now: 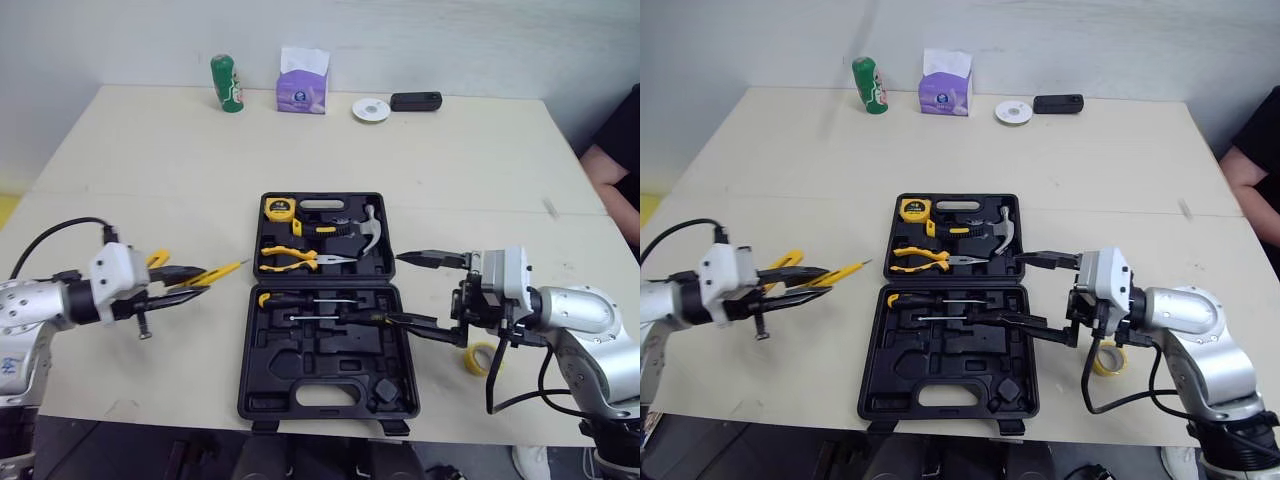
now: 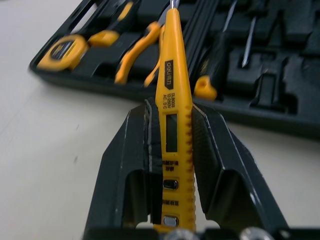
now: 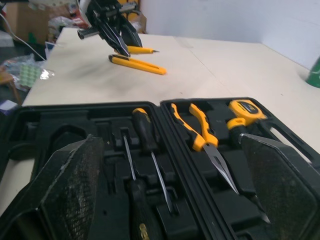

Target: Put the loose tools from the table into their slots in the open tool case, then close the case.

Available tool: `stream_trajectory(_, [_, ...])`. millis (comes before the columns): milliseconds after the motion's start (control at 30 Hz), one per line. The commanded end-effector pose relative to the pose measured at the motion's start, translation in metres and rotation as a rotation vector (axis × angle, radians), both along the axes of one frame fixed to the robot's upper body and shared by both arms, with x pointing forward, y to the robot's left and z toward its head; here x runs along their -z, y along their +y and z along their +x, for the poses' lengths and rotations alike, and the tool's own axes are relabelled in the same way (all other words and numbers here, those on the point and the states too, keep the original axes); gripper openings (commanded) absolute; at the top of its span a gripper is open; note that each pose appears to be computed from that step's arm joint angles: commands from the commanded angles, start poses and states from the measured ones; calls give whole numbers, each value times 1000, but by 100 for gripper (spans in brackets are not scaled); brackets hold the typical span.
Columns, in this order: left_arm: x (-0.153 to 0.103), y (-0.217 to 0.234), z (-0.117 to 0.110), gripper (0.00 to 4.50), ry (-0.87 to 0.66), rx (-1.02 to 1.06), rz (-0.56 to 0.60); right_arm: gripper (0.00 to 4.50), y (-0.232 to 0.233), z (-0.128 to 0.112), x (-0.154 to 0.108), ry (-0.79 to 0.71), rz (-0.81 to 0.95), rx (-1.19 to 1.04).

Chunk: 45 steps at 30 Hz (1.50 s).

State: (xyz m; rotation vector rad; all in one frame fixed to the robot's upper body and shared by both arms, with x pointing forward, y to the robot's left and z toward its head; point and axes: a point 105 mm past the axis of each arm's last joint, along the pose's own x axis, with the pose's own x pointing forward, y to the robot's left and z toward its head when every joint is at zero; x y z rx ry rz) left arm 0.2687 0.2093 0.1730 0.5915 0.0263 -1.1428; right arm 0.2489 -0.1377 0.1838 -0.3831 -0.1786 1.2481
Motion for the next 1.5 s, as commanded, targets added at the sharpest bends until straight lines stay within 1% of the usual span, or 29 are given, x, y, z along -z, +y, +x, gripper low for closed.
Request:
stream_trajectory(33, [2, -29, -6, 50, 51, 119, 27, 450, -8, -4, -4, -25, -10, 15])
stream_trajectory(200, [8, -58, -11, 50, 135, 231, 112, 450, -17, -12, 2, 13, -21, 44])
stream_trajectory(400, [11, -82, -8, 50, 174, 265, 195, 450, -15, -19, 11, 61, -33, 34])
stream_trajectory(600, [16, -96, -8, 50, 218, 268, 340, 450, -16, -23, 19, 90, -60, 30])
stream_trajectory(800, [23, -113, -7, 50, 229, 269, 379, 450, -19, -25, 21, 86, -72, 40])
stream_trajectory(1067, [28, -119, -4, 50, 239, 215, 449, 450, -19, -25, 23, 71, -72, 60])
stream_trajectory(1167, [31, -116, -5, 50, 277, 194, 459, 450, -18, -25, 26, 73, -70, 65])
stream_trajectory(1267, [36, -112, -10, 50, 328, 208, 500, 450, -18, -25, 29, 76, -70, 67])
stream_trajectory(1400, [41, -114, -12, 50, 363, 180, 485, 450, -16, -25, 30, 76, -68, 61])
stream_trajectory(1500, [46, -111, -8, 50, 364, 120, 495, 450, -14, -25, 30, 77, -67, 55])
